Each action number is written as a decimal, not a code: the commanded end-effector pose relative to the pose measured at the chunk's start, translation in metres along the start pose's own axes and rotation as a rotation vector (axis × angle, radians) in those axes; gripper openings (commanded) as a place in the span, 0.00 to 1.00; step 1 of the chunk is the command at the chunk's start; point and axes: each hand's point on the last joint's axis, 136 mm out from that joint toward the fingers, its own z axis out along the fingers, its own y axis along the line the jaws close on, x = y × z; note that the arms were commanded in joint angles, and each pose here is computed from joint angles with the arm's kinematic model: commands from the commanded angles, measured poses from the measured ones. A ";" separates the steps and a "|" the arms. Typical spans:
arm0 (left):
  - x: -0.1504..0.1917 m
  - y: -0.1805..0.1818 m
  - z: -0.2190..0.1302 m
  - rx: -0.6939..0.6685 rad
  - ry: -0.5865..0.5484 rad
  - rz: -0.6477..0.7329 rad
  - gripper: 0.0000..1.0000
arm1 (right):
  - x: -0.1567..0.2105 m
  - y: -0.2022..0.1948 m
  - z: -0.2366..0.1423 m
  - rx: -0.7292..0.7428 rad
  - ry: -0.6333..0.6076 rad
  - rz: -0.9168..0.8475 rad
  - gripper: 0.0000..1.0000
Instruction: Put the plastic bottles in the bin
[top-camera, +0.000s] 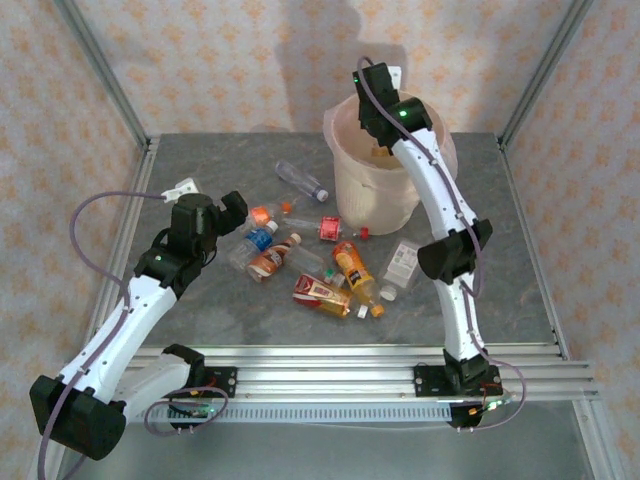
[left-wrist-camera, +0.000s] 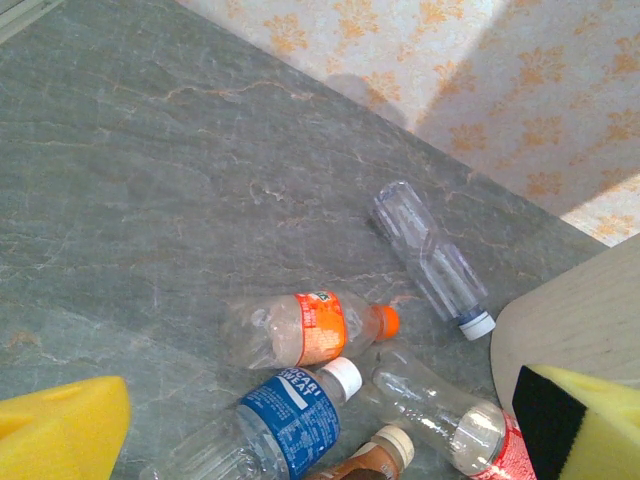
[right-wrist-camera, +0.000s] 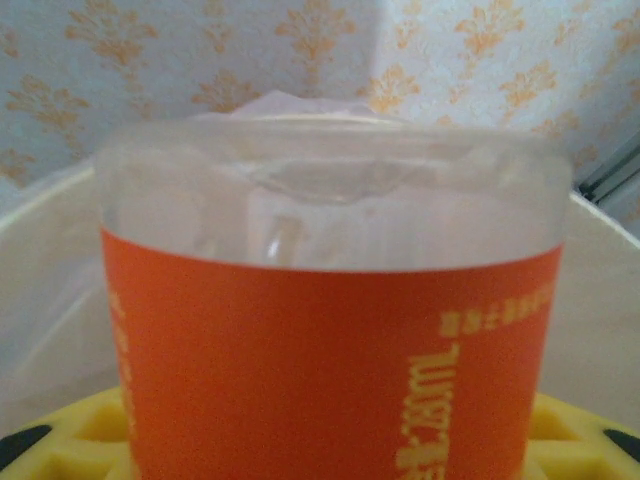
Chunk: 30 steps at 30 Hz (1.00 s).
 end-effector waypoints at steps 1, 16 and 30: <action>0.002 0.008 -0.002 -0.021 -0.001 -0.020 1.00 | 0.022 -0.005 0.008 -0.009 0.093 -0.007 0.22; 0.004 0.009 0.003 -0.034 0.014 -0.020 1.00 | 0.074 -0.003 0.053 -0.120 0.317 0.006 0.27; 0.006 0.011 0.004 -0.044 0.019 -0.026 1.00 | 0.108 0.001 0.087 -0.122 0.425 -0.040 0.39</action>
